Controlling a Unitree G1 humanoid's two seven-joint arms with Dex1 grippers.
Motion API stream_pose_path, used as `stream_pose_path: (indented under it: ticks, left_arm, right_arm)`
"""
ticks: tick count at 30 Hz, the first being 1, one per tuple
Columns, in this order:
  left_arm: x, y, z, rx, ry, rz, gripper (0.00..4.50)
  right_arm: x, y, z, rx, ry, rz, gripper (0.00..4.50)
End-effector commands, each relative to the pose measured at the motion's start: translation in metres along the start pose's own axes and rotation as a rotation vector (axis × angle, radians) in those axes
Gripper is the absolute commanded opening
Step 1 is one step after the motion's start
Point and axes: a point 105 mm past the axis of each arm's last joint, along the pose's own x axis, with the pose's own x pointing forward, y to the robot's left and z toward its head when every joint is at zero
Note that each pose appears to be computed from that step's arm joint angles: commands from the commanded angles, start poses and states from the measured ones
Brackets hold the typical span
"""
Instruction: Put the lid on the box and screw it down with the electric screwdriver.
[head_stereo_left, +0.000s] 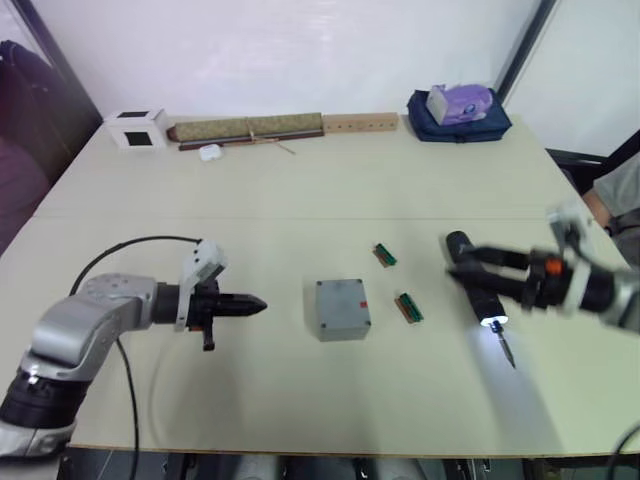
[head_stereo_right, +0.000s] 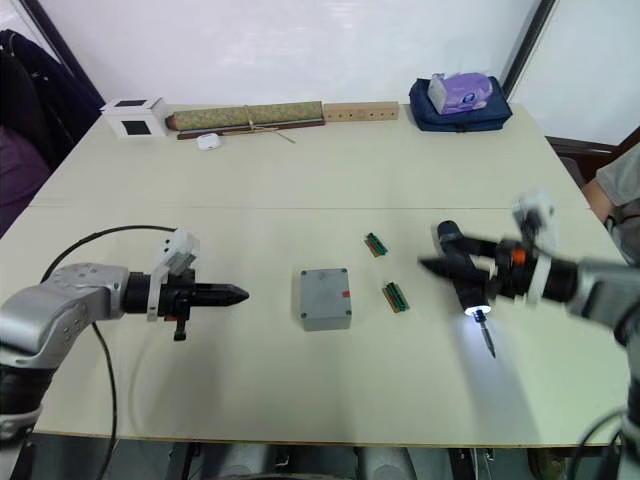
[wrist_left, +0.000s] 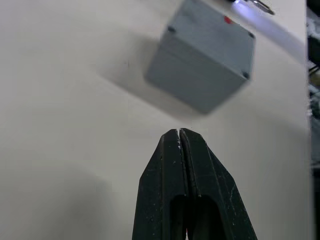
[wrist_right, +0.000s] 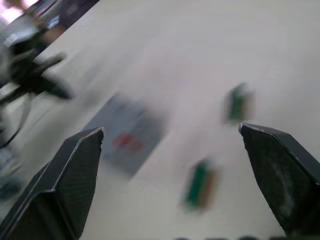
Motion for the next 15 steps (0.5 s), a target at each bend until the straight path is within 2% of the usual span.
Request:
stream_pose_path:
  ticks: [1, 4, 6, 15]
  left_arm:
    - [0.006, -0.036, -0.008, -0.024, 0.012, -0.106, 0.00]
    - [0.013, -0.051, -0.027, -0.030, 0.068, -0.129, 0.00]
    - [0.013, -0.057, -0.033, -0.056, 0.081, -0.141, 0.00]
    - [0.013, -0.059, -0.052, -0.075, 0.117, -0.128, 0.00]
  right_arm:
    - [0.002, 0.033, -0.040, -0.011, 0.140, 0.098, 4.46]
    - [0.000, 0.042, -0.077, 0.002, 0.273, 0.126, 4.46]
    - [-0.003, 0.044, -0.088, -0.003, 0.314, 0.129, 4.46]
    - [-0.004, 0.037, -0.089, -0.007, 0.280, 0.114, 4.46]
